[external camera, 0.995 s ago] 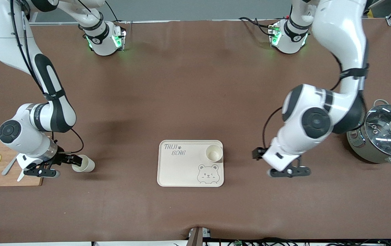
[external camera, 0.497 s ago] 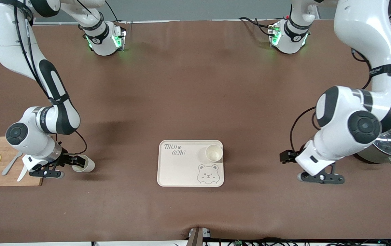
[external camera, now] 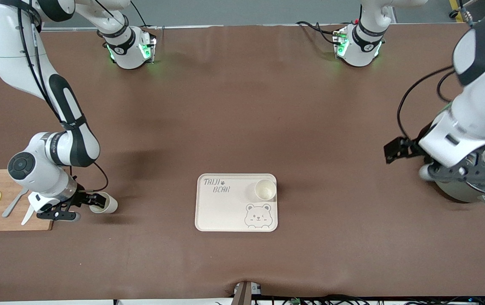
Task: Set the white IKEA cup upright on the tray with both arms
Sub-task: 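Open the left gripper and withdraw it while the right gripper grasps the cup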
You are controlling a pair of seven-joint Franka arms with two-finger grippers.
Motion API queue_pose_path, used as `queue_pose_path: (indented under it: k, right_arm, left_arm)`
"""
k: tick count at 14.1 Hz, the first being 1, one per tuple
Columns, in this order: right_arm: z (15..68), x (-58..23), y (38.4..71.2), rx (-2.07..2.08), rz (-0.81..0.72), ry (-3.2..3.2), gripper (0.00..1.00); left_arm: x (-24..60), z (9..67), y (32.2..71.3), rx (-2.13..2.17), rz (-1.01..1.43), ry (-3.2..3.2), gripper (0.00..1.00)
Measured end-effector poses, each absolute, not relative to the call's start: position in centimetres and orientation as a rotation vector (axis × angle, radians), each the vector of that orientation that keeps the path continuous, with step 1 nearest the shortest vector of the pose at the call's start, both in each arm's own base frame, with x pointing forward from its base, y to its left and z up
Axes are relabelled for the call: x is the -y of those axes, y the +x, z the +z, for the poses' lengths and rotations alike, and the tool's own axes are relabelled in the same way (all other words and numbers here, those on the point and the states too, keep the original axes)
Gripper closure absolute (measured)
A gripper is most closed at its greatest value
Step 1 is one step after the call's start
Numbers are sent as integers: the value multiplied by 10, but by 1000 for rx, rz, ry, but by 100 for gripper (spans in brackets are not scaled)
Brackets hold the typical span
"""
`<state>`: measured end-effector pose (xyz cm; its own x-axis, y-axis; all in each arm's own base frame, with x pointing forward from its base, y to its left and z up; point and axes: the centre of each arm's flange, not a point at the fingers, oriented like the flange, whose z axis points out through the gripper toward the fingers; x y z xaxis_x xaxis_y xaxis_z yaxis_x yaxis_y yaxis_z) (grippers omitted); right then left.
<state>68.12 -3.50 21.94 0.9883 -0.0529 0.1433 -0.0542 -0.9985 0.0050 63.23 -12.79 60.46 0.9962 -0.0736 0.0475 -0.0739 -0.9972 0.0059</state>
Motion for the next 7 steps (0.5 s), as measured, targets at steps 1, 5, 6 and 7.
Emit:
queue_pose_path:
  k: [1, 5, 6, 7]
  right_arm:
    - [219, 35, 681, 84, 225, 3124, 11]
    - [219, 35, 681, 84, 225, 3124, 57]
    - [219, 35, 681, 83, 224, 3124, 67]
    - [219, 35, 681, 84, 222, 3124, 79]
  left_arm:
    - [124, 616, 623, 127, 58, 3133, 0]
    - [93, 649, 589, 165, 31, 3124, 0]
    - [90, 654, 580, 162, 32, 3122, 0]
    - [89, 657, 573, 163, 32, 3123, 0]
